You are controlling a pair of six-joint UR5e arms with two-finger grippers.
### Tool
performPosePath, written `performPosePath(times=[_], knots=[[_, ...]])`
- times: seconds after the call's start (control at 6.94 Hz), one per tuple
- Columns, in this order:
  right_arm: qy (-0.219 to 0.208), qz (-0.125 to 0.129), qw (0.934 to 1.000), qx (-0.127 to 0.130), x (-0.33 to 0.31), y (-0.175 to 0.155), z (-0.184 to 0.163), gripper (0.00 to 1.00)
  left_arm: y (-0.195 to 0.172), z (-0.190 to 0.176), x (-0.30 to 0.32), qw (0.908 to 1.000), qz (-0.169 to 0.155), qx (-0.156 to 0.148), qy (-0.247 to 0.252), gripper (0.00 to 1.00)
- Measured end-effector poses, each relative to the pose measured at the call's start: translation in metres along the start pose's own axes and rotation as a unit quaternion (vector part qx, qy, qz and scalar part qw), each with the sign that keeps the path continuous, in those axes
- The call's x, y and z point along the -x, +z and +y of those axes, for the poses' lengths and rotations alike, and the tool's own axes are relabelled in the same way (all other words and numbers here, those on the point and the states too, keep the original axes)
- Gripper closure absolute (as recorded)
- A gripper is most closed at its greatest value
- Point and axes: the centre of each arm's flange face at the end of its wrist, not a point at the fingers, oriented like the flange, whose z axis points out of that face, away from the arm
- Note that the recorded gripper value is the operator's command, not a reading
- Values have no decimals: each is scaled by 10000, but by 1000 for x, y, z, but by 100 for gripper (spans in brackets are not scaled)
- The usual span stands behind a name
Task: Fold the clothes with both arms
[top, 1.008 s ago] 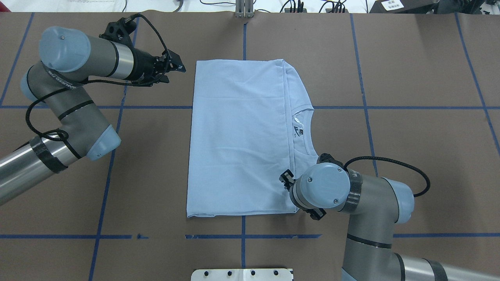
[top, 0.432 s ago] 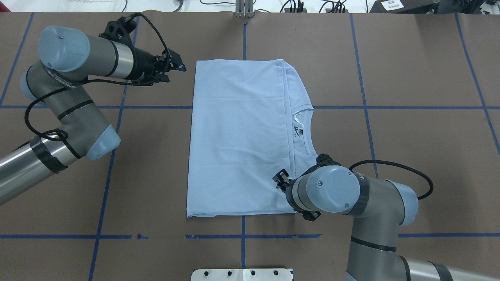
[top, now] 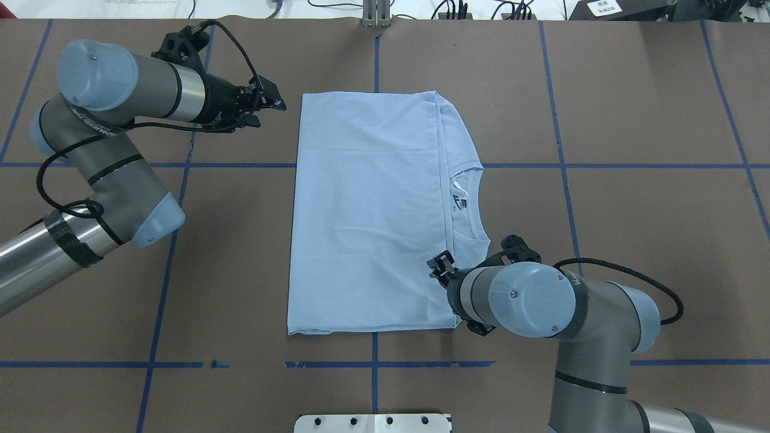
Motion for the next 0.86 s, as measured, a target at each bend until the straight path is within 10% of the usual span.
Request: performPosePath(times=[0.86], knots=[[-149,189,9997,3,-31,24,9,10,-2,1,0,10000,5,1,5,31]])
